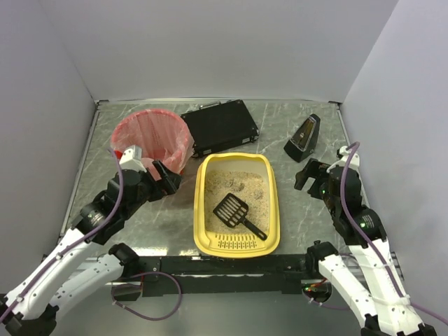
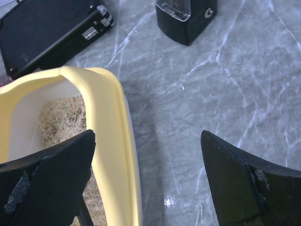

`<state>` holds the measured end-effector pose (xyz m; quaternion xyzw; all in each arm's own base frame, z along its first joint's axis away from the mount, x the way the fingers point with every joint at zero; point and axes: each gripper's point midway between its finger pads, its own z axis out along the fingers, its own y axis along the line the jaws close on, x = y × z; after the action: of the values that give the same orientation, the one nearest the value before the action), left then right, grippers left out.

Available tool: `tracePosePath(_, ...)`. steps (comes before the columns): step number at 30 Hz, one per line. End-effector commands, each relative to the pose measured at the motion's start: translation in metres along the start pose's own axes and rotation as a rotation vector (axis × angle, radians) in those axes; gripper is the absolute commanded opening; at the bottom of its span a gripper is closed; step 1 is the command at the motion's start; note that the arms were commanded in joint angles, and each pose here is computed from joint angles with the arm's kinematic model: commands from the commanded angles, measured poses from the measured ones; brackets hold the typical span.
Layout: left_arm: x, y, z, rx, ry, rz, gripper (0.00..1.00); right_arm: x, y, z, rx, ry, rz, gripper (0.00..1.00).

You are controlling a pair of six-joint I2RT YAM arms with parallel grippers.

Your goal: Clean the litter box

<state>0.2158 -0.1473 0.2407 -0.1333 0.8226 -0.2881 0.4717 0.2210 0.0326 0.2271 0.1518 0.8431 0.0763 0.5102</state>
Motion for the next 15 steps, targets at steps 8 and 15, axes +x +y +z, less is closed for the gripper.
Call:
tracePosePath(8,0.004,-0.007,0.013,0.014,0.025,0.019,0.97,0.017,0.079,-0.029,-0.463,0.163,-0.137,1.0)
tracePosePath(15,0.015,-0.003,0.021,0.017,0.047,0.014,0.97,0.067,0.116,-0.055,-0.535,0.38,-0.373,1.0)
